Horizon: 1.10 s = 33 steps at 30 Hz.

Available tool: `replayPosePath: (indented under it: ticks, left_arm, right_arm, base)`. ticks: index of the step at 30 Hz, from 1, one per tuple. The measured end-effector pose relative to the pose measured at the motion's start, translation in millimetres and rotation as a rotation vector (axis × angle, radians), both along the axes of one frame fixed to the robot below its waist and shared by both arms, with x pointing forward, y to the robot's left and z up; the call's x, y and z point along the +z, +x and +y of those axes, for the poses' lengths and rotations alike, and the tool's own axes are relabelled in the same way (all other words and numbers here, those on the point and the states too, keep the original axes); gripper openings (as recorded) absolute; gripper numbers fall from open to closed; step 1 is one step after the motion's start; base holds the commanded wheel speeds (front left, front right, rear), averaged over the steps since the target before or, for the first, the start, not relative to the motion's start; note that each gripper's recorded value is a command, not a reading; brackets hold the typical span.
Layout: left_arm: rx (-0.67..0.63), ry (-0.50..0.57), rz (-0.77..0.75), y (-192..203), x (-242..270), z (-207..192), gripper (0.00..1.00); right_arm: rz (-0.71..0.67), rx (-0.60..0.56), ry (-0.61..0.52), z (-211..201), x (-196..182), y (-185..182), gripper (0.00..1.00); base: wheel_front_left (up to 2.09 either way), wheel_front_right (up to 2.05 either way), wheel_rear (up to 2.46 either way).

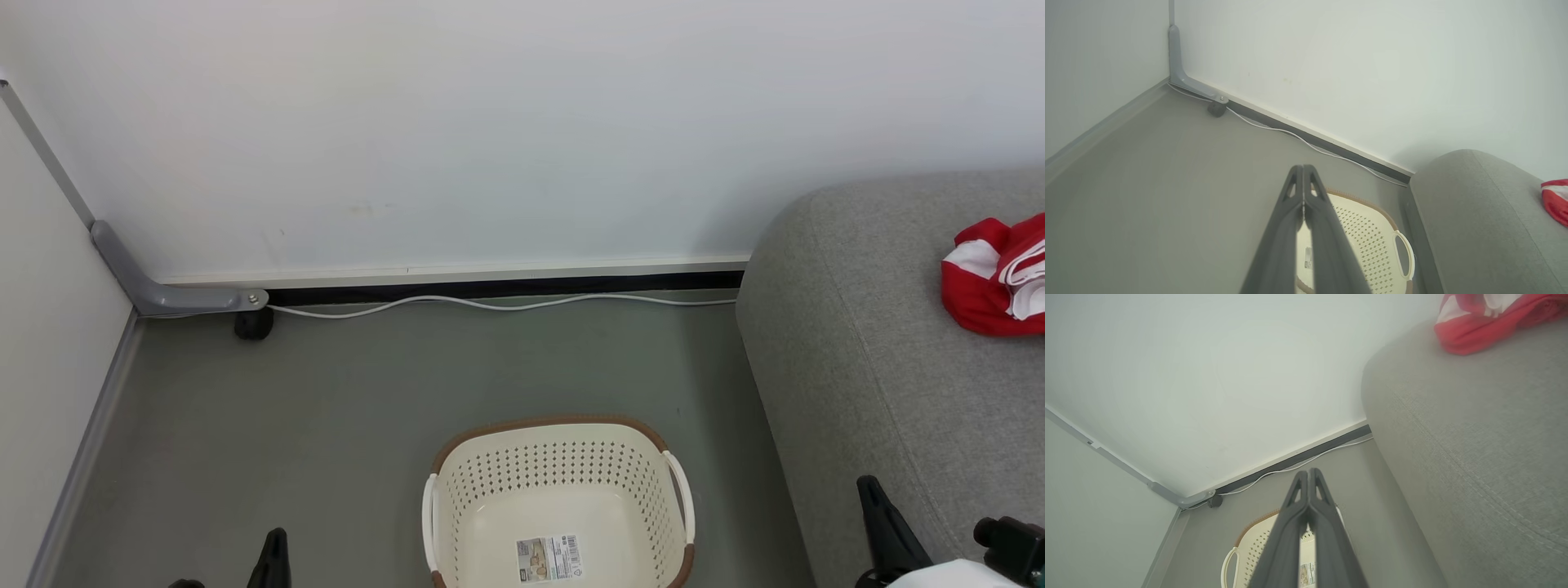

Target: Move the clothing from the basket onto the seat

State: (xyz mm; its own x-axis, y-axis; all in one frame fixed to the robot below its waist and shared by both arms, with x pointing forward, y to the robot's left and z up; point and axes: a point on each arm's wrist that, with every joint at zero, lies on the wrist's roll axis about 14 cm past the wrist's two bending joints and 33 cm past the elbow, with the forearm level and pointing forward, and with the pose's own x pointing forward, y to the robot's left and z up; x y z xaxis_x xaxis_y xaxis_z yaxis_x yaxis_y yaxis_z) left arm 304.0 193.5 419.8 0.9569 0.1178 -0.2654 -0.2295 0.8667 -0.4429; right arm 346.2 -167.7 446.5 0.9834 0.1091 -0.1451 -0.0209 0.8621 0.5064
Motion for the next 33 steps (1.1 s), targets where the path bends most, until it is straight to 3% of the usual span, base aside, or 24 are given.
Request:
replayPosePath:
  ticks: [33]
  left_arm:
    - [0.06,-0.356,-0.028,21.2,8.2,0.3,0.0]
  right_arm:
    - [0.033,-0.124,0.339,-15.0,7.2,10.5,0.0]
  base:
    - [0.0,0.0,0.0]
